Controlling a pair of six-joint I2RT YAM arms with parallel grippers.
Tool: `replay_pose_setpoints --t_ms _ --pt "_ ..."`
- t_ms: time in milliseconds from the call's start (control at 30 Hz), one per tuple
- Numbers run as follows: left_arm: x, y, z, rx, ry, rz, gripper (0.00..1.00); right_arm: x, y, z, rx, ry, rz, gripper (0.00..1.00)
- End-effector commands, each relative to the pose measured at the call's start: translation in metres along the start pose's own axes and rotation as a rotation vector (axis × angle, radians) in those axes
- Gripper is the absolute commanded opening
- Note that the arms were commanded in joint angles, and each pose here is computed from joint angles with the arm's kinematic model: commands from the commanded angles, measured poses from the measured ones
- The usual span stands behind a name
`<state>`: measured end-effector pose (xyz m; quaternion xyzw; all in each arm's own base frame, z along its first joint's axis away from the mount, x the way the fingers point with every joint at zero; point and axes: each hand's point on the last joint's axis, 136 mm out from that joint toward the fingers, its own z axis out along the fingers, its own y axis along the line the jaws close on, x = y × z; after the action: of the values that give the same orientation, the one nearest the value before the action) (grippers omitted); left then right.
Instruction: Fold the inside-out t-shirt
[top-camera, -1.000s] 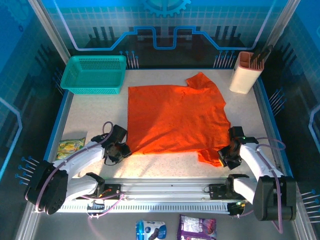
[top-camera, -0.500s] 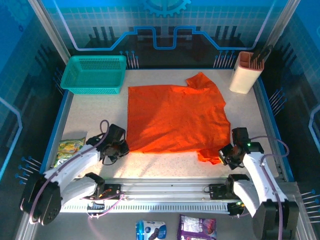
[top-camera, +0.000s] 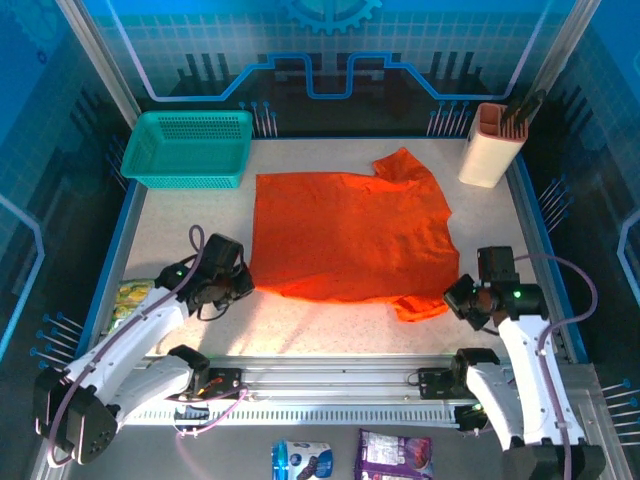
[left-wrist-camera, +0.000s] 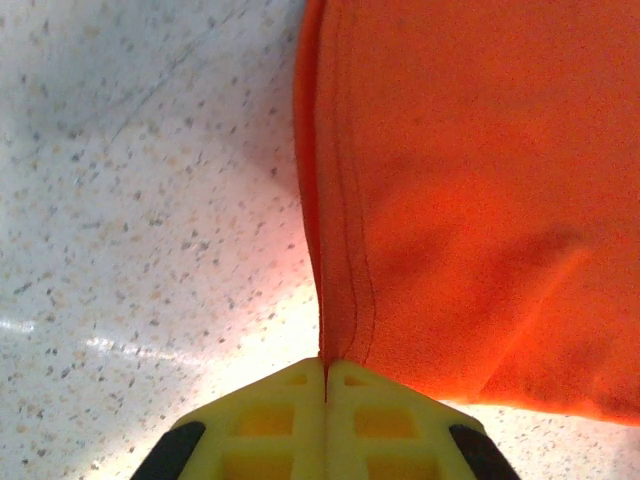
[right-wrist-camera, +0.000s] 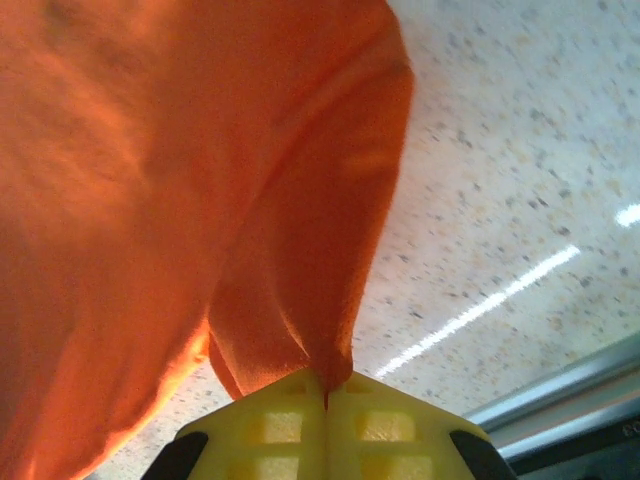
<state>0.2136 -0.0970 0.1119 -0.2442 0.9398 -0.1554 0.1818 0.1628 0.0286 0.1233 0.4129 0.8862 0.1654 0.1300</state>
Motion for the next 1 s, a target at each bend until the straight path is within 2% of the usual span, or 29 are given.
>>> replay_pose_setpoints --t_ms 0,300,667,967 --pt "-0.018 -0.003 -0.007 -0.019 -0.029 0.034 0.0 -0.02 0.03 -0.009 -0.055 -0.031 -0.114 0.0" --pt "-0.072 -0.027 0.002 0.035 -0.059 0.052 0.0 -0.065 0.096 -0.001 -0.17 -0.081 -0.261 0.0" --pt "-0.122 -0.039 0.022 0.014 -0.076 0.107 0.0 -0.107 0.127 0.037 -0.16 -0.088 -0.288 0.0" --pt "-0.147 -0.043 0.052 -0.04 -0.05 0.138 0.0 -0.136 0.144 0.066 -0.15 -0.081 -0.291 0.0"
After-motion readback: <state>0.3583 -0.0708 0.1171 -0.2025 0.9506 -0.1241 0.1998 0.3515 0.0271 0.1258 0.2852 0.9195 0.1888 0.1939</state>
